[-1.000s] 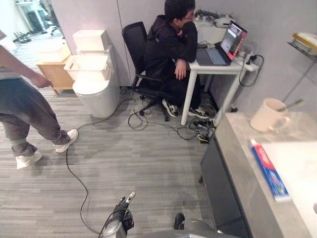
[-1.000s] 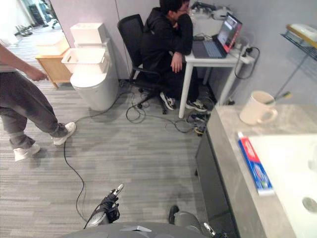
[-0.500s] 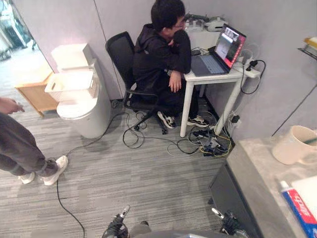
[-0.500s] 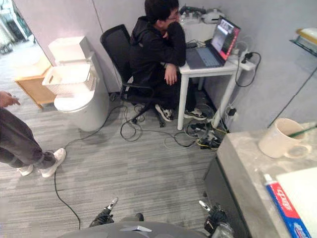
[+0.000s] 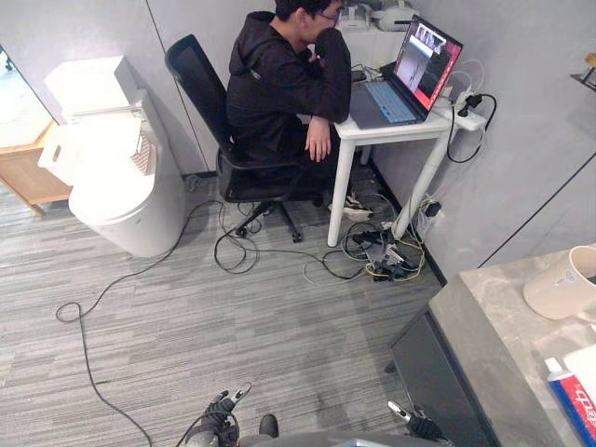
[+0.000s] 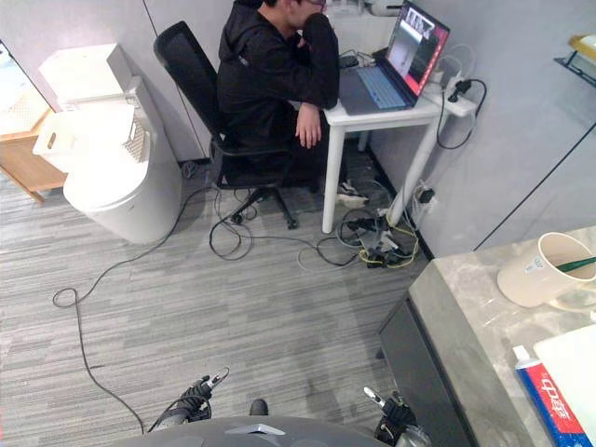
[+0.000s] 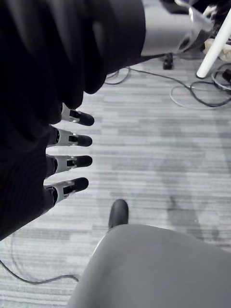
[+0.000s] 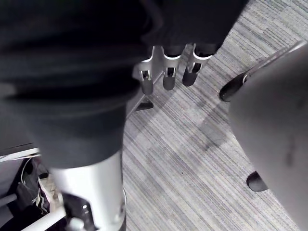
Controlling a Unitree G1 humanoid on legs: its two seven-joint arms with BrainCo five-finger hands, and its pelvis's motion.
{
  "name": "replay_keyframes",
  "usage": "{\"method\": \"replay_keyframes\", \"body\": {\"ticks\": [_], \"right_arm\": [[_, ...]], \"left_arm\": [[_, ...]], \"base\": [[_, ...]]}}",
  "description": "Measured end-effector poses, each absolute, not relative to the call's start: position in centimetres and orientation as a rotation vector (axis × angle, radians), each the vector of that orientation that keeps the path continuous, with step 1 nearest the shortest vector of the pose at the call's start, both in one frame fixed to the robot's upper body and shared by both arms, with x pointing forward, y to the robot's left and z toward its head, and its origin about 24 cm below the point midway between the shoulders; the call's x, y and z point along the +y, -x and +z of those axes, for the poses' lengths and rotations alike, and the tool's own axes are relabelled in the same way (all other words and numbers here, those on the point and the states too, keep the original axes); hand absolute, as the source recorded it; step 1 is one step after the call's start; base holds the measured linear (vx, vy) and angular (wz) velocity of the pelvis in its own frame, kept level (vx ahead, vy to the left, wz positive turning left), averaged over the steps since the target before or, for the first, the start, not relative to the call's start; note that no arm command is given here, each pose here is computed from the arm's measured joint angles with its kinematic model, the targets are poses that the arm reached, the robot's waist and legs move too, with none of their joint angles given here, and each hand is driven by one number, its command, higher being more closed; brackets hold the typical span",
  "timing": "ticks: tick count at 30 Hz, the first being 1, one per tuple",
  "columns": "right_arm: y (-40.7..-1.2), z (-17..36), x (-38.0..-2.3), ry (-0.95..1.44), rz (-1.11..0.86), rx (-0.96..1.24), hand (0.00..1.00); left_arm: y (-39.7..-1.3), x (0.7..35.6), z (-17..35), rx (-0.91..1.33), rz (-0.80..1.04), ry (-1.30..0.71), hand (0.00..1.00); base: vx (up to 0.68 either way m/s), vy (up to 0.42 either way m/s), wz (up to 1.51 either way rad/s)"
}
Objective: Organize washtable
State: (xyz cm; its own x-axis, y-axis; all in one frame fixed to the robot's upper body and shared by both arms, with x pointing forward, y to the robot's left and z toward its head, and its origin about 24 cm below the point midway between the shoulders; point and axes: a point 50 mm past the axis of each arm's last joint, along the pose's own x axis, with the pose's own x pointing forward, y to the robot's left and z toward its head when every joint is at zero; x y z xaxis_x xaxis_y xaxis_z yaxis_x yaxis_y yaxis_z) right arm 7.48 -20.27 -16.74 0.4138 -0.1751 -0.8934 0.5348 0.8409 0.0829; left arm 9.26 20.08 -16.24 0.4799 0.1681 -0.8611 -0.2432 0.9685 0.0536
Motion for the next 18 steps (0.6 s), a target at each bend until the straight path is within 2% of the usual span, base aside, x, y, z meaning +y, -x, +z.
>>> {"method": "replay_keyframes", "body": {"ticks": [10,18], "right_arm": [[-7.9,-16.7,-19.9,-0.377,-0.373,1.064,0.0],[-7.7,-16.7,-20.3,-0.457,-0.45,1.035,0.0]], "left_arm": [[-9.7,20.1,-16.1,1.04,0.211,0.044,0.0],[-10.2,21.5,-15.8,1.025,0.202,-0.006,0.0]], "base": [[-0.03,0.022,-0.09],[0.12,0.06,-0.77]]}}
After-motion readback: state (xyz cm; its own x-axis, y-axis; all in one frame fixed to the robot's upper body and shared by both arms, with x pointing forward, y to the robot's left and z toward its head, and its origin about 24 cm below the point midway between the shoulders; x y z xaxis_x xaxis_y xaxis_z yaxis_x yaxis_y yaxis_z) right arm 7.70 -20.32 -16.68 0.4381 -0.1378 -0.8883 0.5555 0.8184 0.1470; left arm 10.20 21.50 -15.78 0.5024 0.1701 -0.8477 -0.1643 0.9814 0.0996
